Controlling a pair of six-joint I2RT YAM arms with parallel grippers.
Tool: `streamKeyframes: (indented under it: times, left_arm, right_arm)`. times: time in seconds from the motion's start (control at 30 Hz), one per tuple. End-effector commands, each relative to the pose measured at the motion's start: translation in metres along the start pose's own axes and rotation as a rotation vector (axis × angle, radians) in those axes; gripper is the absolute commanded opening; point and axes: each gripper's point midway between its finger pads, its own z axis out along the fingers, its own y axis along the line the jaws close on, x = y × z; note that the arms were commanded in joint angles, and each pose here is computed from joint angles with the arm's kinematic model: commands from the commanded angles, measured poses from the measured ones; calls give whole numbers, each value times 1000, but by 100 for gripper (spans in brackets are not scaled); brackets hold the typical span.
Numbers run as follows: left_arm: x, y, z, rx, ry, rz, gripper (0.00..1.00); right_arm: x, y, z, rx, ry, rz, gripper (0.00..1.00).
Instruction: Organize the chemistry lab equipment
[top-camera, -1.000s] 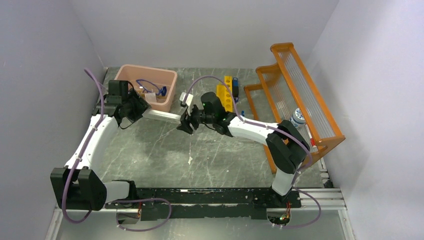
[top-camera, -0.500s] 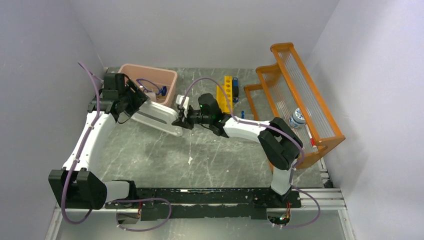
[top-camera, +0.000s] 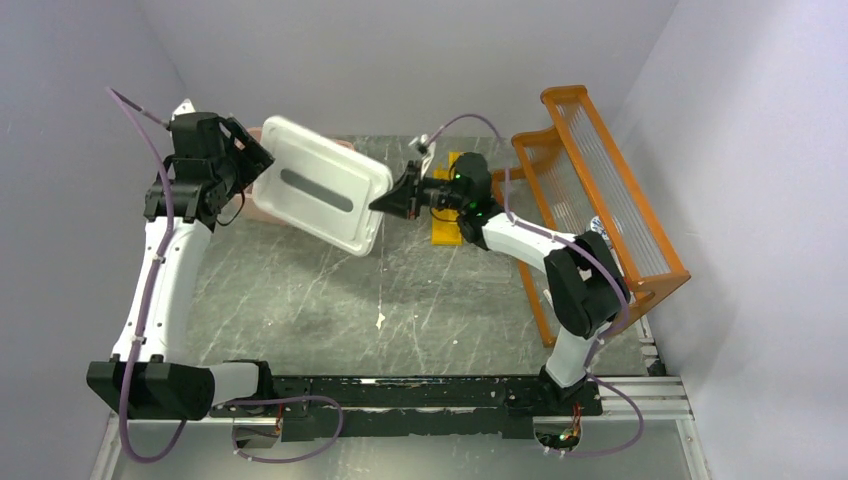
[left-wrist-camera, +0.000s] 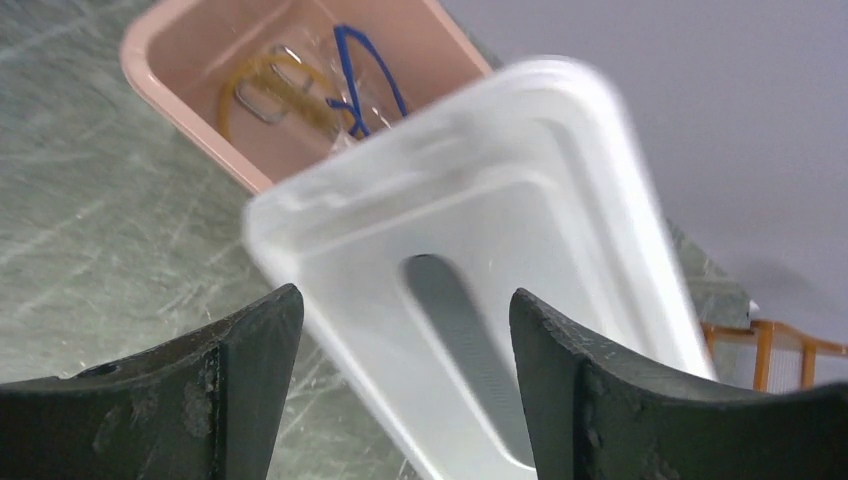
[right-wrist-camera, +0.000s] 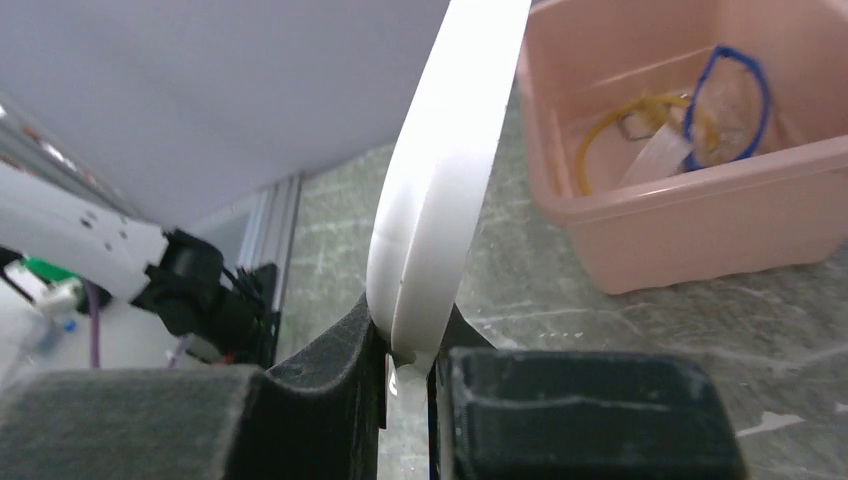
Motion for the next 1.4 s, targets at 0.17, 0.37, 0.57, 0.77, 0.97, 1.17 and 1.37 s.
streamKeyframes:
  times: [0.17, 0.37, 0.57, 0.77, 0.97, 1.17, 1.37]
  left_arm:
    - [-23, 30, 26, -109, -28, 8, 80]
    - [48, 46, 87, -81, 207, 18, 76]
    - [80, 49, 127, -61, 305, -5, 74]
    - [110, 63, 141, -105, 389, -34, 62]
    - [121, 59, 128, -75, 434, 1, 45]
    - [144, 58, 102, -38, 511, 1, 40]
    - [162, 57, 74, -9, 551, -34, 39]
  right_arm:
    - [-89, -15, -56, 50, -284, 107, 0]
    - [-123, -39, -79, 127, -375, 265, 0]
    - [-128, -38, -79, 97, -359, 325, 0]
    - [-125, -40, -79, 90, -367, 363, 0]
    - [-120, -50, -76, 119, -363, 457, 0]
    - [-110, -56, -75, 155, -369, 554, 0]
    - [-92, -57, -66, 228, -355, 619, 0]
